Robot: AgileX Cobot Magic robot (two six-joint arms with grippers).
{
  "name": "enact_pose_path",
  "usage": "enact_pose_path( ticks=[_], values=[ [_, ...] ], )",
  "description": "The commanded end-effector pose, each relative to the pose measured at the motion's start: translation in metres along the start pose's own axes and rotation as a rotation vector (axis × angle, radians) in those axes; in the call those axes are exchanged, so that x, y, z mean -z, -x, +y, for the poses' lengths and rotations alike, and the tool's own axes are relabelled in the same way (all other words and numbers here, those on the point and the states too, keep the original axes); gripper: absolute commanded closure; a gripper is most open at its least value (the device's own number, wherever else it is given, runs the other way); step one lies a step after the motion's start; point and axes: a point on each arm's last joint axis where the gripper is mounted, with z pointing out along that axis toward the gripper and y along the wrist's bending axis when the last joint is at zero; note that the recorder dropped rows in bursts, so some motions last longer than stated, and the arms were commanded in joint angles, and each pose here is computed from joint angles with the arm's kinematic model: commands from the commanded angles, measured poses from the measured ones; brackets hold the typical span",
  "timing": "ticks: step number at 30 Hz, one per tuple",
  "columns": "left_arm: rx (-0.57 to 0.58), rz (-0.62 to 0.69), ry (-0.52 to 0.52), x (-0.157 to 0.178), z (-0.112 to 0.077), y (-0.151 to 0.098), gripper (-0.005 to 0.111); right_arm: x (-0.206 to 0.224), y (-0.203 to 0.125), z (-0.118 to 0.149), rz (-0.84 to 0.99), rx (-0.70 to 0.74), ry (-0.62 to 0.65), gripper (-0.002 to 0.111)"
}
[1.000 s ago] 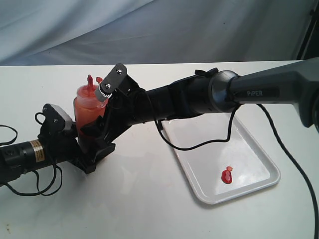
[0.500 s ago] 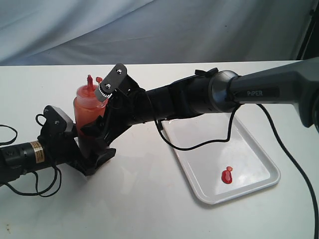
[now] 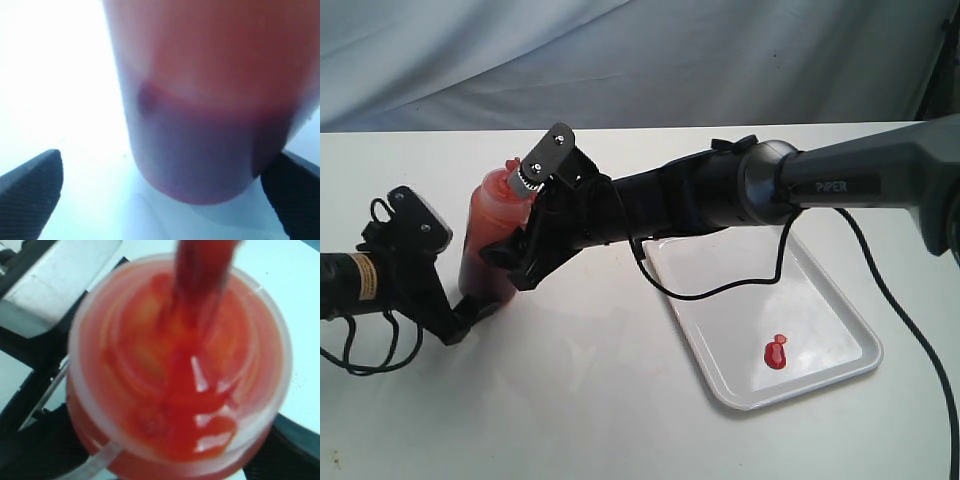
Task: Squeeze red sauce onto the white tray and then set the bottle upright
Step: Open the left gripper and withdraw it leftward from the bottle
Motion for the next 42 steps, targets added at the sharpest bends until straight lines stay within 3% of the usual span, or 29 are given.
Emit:
enact_pose_path(
  ticks=[1, 10, 22, 26, 42],
  values=[
    [0.015, 0.048, 0.093, 0.018, 0.011, 0.01, 0.002, 0.003, 0.009, 0.002, -0.032, 0.029, 0.013, 0.105],
    [0.013, 0.05, 0.085, 0.022, 0.006, 0.006, 0.002, 0.003, 0.01, 0.003, -0.037, 0.039, 0.023, 0.105],
    [0.257, -0.027, 0.242, 0.038, 0.045, -0.012, 0.002, 0.003, 0.014, 0.008, -0.063, 0.047, 0.073, 0.105],
    [0.262, -0.039, 0.245, 0.038, 0.046, -0.012, 0.002, 0.007, 0.015, 0.008, -0.02, 0.115, 0.058, 0.105],
    [0.259, -0.062, 0.246, 0.039, 0.046, -0.01, 0.002, 0.014, 0.021, 0.009, 0.004, 0.144, 0.057, 0.105]
  ],
)
